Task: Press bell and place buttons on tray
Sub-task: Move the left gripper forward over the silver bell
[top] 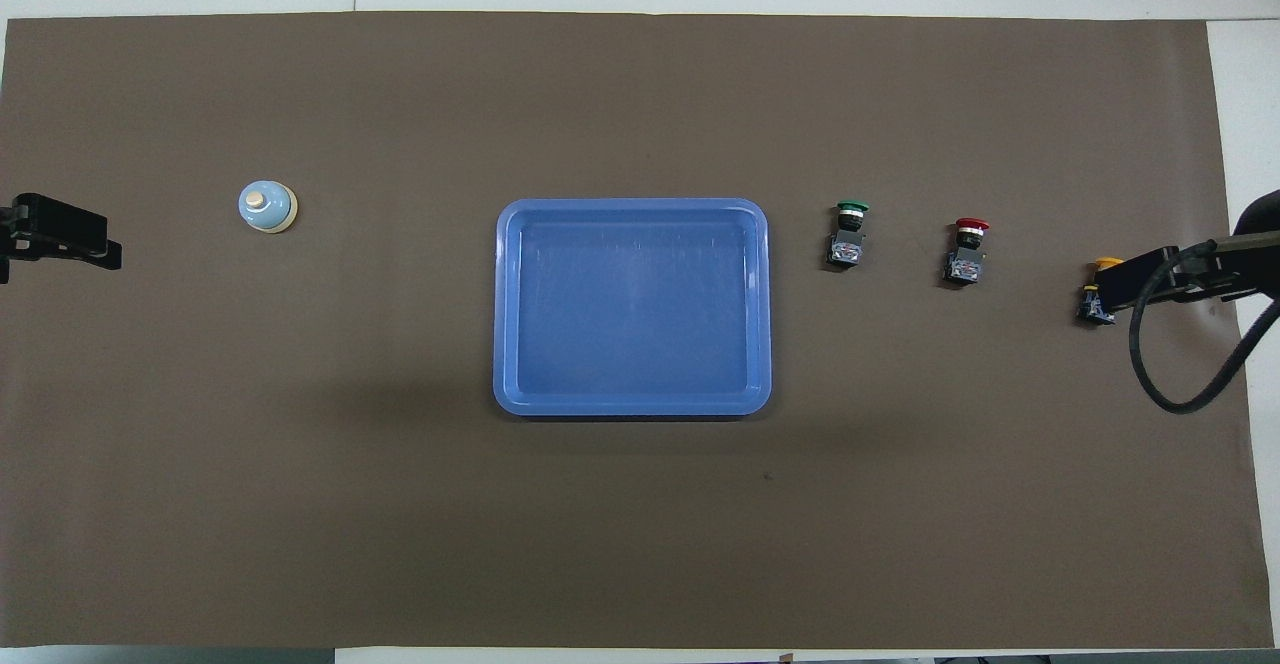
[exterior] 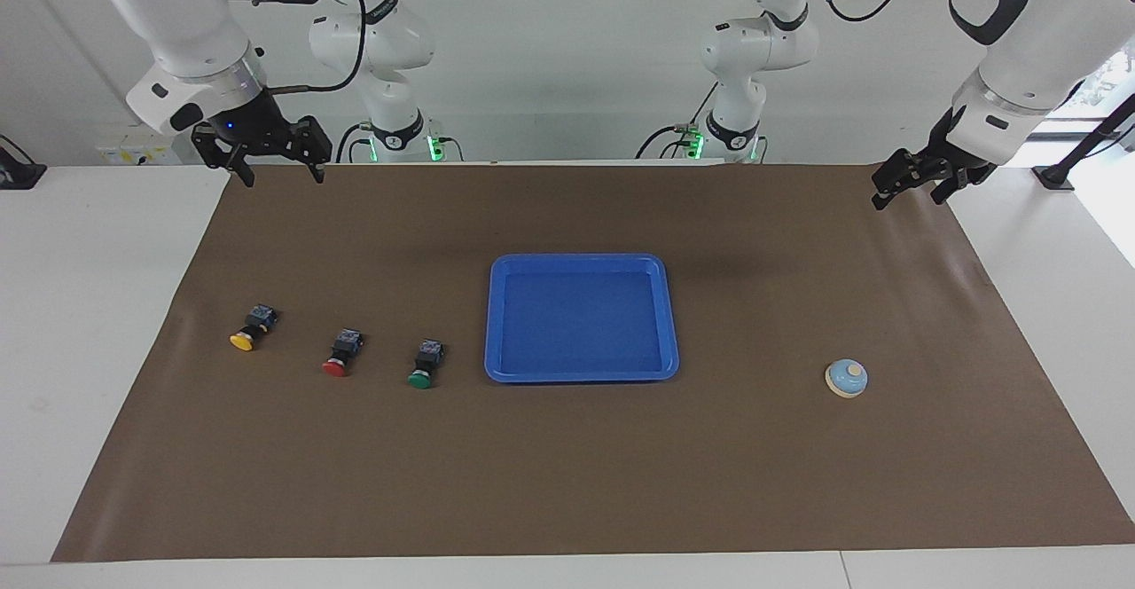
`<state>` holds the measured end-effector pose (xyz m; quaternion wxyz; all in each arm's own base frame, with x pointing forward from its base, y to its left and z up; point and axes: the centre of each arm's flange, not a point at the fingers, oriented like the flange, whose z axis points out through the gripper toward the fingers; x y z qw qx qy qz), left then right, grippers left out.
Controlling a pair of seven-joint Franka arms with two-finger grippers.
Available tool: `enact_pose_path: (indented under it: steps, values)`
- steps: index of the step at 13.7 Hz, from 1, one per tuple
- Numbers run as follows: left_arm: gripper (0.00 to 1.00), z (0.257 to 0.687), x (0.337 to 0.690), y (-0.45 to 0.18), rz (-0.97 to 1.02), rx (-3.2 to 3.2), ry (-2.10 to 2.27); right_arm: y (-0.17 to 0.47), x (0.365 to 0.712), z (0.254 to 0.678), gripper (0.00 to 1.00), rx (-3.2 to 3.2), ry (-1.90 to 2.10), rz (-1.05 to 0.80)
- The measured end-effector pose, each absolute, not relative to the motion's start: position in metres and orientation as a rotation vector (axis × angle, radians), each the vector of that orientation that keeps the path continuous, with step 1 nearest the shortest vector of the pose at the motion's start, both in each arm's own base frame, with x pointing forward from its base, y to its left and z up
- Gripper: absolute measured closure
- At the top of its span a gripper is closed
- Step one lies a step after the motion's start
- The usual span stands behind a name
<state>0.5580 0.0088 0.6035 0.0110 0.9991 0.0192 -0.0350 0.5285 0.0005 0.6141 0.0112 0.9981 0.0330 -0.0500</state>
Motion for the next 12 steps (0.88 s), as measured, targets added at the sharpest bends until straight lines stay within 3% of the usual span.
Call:
enact_pose_path:
  steps: [7,8,9,10,12]
  values:
    - [0.00,0.601,0.559,0.006,-0.097,3.118,0.051,0.001,0.528,0.614,0.00,3.114,0.103,-0.156]
    - [0.07,0.597,0.561,0.005,-0.055,3.119,0.050,0.001,0.528,0.614,0.00,3.114,0.103,-0.156]
    - [0.07,0.589,0.563,0.005,-0.018,3.120,0.052,0.001,0.528,0.614,0.00,3.114,0.103,-0.156]
    - [0.14,0.577,0.565,0.005,-0.003,3.120,0.053,0.001,0.528,0.614,0.00,3.114,0.103,-0.156]
    - [0.41,0.546,0.576,0.006,0.020,3.119,0.056,0.001,0.528,0.614,0.00,3.114,0.103,-0.156]
